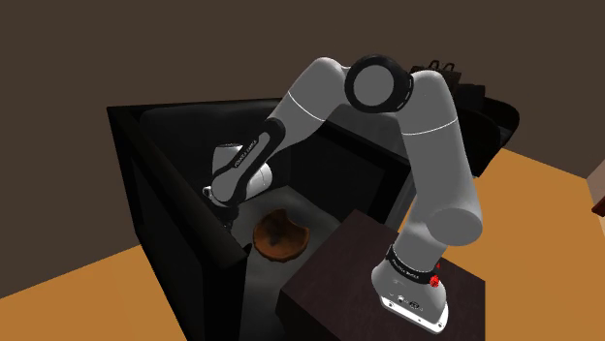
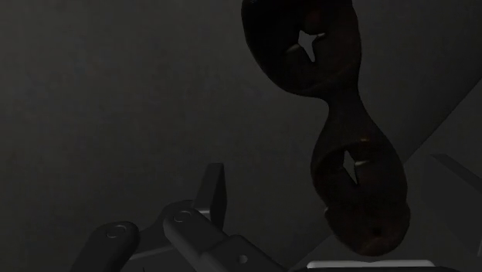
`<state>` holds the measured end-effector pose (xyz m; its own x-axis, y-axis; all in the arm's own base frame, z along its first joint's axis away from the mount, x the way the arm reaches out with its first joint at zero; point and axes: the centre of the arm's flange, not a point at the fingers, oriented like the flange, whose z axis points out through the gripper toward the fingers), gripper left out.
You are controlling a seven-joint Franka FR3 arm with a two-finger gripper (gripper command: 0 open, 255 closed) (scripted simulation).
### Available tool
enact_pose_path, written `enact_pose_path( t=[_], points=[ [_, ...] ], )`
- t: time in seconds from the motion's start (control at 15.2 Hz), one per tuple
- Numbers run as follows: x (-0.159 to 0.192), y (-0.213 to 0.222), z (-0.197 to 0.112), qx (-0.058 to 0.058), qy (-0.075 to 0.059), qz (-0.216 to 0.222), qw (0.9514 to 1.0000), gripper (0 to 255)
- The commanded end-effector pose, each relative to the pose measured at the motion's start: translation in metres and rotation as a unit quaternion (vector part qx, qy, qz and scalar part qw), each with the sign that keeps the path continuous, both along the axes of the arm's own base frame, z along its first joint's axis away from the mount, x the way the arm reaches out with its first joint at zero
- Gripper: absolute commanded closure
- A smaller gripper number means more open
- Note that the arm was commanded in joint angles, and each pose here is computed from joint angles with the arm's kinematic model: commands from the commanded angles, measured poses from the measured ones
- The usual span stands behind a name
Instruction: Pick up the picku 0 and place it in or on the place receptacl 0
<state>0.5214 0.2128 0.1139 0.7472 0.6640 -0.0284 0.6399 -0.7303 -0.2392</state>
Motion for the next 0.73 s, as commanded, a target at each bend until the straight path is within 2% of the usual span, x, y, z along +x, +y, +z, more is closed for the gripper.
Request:
enact_pose_path(
  t=[0.0, 0.53, 0.59, 0.66],
  points=[
    [-0.0029, 0.0022, -0.0144, 0.0, 0.0, 0.0, 1.0, 0],
    [-0.0029, 0.0022, -0.0144, 0.0, 0.0, 0.0, 1.0, 0],
    [-0.0029, 0.0022, -0.0145, 0.0, 0.0, 0.0, 1.0, 255],
    [-0.0029, 0.0022, -0.0144, 0.0, 0.0, 0.0, 1.0, 255]
  ],
)
